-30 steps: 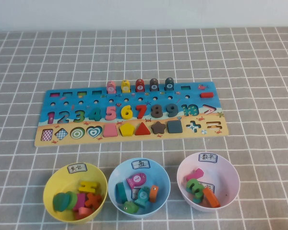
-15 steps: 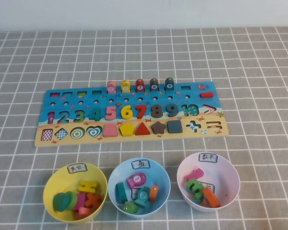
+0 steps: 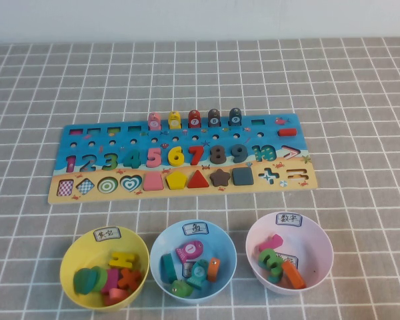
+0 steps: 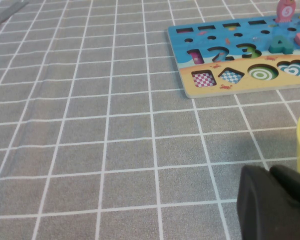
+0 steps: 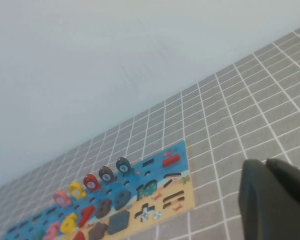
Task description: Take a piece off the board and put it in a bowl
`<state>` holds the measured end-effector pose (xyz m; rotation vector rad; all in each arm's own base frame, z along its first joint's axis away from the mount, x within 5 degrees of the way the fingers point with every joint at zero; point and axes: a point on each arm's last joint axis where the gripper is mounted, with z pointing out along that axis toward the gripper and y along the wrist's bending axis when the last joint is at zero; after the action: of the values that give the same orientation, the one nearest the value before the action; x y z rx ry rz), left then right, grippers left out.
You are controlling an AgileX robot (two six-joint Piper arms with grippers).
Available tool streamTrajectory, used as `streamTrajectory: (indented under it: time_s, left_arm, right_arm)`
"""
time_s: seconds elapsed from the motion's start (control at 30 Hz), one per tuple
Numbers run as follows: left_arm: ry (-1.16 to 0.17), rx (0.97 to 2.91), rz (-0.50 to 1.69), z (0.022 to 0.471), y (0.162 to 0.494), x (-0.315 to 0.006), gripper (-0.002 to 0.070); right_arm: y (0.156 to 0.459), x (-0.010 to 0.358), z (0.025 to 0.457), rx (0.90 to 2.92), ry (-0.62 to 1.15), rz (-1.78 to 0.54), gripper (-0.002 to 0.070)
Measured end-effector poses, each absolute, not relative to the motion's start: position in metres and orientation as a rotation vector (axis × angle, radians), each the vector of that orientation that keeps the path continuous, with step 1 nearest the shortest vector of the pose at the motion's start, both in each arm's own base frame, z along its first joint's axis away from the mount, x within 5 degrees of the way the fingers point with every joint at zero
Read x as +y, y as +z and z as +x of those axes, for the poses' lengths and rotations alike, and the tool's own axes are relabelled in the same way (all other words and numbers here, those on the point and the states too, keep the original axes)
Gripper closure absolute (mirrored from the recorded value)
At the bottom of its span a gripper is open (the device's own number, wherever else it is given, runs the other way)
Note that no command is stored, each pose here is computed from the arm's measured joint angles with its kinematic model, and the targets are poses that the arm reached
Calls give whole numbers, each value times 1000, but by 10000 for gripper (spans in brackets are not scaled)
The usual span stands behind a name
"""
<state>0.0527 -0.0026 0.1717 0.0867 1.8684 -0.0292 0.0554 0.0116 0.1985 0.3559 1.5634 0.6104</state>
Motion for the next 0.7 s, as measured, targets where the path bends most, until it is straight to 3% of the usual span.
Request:
streamTrajectory:
  time_s: [0.23,0.47,0.7]
  left_arm:
    - [-29,1868,87,53,172,-3,676]
    - [-29,1868,87,53,172,-3,676]
    - [-29,1868,87,53,172,-3,676]
  right_arm:
    - [198,12,55,1574,539,278,694]
    - [198,19,53,1624,672,314,694]
    - [241,37,63,1892,758,180,694]
